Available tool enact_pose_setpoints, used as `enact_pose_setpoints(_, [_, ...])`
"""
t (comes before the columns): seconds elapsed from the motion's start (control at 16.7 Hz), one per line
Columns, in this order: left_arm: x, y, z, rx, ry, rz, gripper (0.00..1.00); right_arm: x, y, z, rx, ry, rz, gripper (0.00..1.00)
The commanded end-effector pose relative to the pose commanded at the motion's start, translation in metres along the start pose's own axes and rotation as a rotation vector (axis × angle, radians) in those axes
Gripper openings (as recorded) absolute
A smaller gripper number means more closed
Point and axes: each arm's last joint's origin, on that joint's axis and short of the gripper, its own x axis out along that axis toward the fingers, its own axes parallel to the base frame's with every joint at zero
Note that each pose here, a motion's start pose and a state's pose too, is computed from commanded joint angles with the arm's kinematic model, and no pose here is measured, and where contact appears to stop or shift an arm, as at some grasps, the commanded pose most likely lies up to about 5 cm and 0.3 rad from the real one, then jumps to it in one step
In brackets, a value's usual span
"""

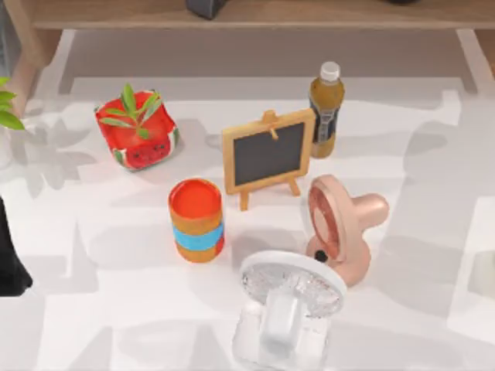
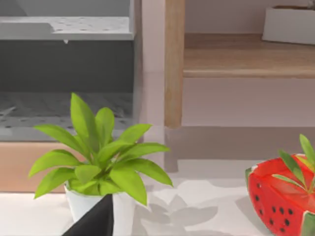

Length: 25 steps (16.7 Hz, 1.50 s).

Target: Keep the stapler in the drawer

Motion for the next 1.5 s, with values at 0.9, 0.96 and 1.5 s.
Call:
enact_pose_setpoints(0.9, [0.0000,0.0000,0.0000,0.000,0.000,0.000,1.00,0.0081,-0.0022,-0.0014,0.006,0.000,-0.001,0.00])
enact_pose_setpoints(0.96, [0.0000,0.0000,0.0000,0.000,0.000,0.000,1.00,0.0081,-0.0022,-0.0014,0.006,0.000,-0.001,0.00])
enact_pose_setpoints(1.5, [0.0000,0.0000,0.0000,0.000,0.000,0.000,1.00,0.0081,-0.0022,-0.0014,0.006,0.000,-0.001,0.53])
